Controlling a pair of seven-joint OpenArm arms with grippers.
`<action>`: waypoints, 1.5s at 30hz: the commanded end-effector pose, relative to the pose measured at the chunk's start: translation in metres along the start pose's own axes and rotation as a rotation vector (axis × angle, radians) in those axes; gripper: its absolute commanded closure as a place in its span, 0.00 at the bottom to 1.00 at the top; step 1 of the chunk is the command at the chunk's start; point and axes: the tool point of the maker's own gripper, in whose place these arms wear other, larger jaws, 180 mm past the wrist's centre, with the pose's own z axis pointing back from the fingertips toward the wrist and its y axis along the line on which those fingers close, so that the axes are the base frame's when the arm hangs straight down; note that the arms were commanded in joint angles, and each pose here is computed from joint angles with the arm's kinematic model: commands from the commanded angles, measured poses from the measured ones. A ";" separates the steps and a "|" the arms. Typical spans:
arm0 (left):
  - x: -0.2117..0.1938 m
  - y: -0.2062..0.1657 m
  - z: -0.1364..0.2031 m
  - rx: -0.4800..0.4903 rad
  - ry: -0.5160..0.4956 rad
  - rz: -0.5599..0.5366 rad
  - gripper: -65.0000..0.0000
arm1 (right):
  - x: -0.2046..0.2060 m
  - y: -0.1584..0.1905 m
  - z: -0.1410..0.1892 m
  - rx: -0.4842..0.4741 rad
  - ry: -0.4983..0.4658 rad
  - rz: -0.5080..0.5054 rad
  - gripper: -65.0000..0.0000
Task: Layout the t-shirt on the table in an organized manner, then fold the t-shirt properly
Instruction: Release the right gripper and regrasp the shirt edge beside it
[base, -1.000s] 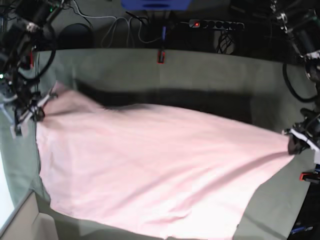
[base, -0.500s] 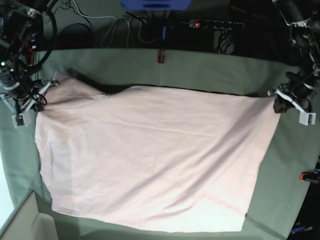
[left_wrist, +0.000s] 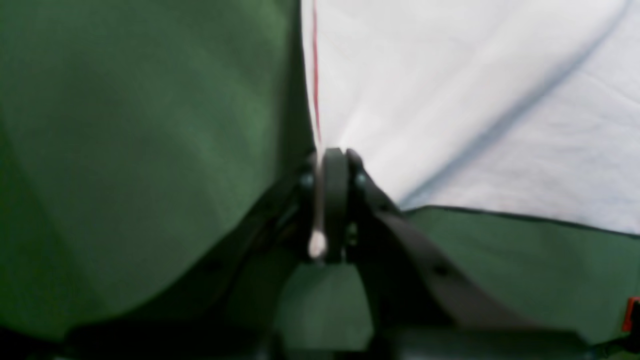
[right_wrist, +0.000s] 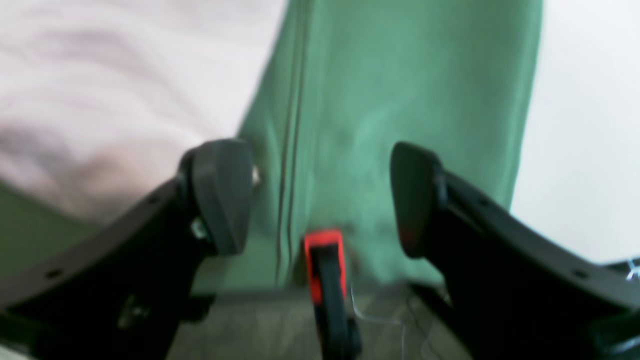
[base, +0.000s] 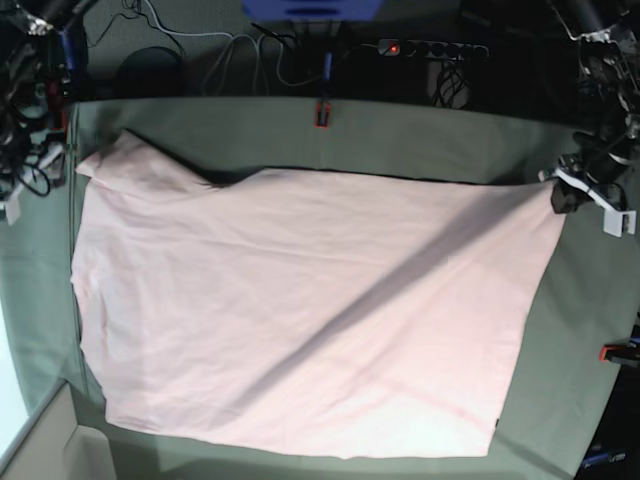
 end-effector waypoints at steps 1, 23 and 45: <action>0.016 0.003 0.004 0.001 -0.045 -0.017 0.99 | 0.005 -0.001 0.005 -0.006 -0.029 0.004 0.32; 0.018 0.003 0.004 0.002 -0.048 -0.019 0.99 | -0.019 0.086 -0.016 0.180 0.022 -0.027 0.32; 0.021 0.003 0.004 0.002 -0.055 -0.025 0.99 | 0.040 0.076 0.013 0.110 -0.150 0.028 1.00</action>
